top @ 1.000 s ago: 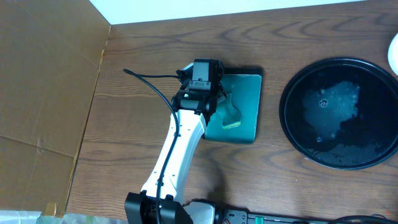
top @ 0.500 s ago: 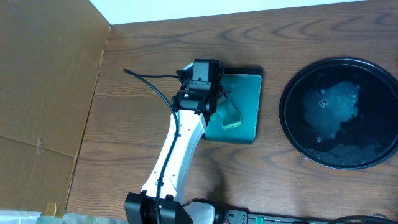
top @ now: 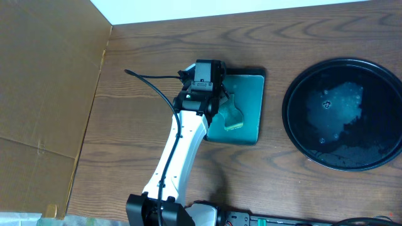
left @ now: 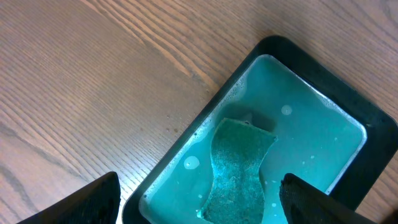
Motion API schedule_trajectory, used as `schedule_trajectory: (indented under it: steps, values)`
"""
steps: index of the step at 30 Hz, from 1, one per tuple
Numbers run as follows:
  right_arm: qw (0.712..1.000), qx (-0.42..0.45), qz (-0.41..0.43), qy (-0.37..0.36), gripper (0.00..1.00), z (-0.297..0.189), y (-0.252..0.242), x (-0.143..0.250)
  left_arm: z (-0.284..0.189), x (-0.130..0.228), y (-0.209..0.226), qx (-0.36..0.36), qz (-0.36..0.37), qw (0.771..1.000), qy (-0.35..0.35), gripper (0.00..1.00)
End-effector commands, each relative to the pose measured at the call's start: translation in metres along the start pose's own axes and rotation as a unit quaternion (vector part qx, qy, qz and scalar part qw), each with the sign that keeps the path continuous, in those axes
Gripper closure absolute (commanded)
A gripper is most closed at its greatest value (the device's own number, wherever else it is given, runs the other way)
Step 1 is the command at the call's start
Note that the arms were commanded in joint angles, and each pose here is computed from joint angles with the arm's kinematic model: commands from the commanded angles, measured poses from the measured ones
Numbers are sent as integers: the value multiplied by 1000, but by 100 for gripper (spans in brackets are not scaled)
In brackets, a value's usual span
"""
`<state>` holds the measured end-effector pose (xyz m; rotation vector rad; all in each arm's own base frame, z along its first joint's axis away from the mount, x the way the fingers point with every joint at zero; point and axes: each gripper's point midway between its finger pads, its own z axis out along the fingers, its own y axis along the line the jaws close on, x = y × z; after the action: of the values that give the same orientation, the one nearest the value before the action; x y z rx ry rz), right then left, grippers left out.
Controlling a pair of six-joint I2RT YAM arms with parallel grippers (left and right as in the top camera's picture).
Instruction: Clean dirty plates on tray and stack at the side
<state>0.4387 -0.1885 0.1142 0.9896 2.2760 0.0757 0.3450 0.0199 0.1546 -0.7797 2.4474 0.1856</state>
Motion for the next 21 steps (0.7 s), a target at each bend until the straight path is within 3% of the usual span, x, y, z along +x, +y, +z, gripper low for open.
schedule_trajectory:
  steps: [1, 3, 7, 12, 15, 21]
  values:
    - [1000, 11, -2, 7, 99, 3, -5, 3, -3, -7, 1, -4, -4, 1000, -10, 18]
    - [1000, 15, -1, 17, 93, 7, -7, 8, -3, -7, 2, -4, -4, 1000, -10, 18]
    - [1000, 13, -12, 23, 47, 5, -7, 10, -3, -7, 1, -4, -4, 1000, -10, 17]
    - [999, 11, -35, 20, 17, -27, -3, 8, -3, -7, 1, -4, -4, 1000, -10, 18]
    - [999, 12, -38, 29, 10, -56, 0, 15, -3, -7, 1, -4, -4, 1000, -10, 18]
    - [993, 3, -106, 52, 10, -129, 19, 47, -3, -7, 1, -4, -4, 1000, -10, 17]
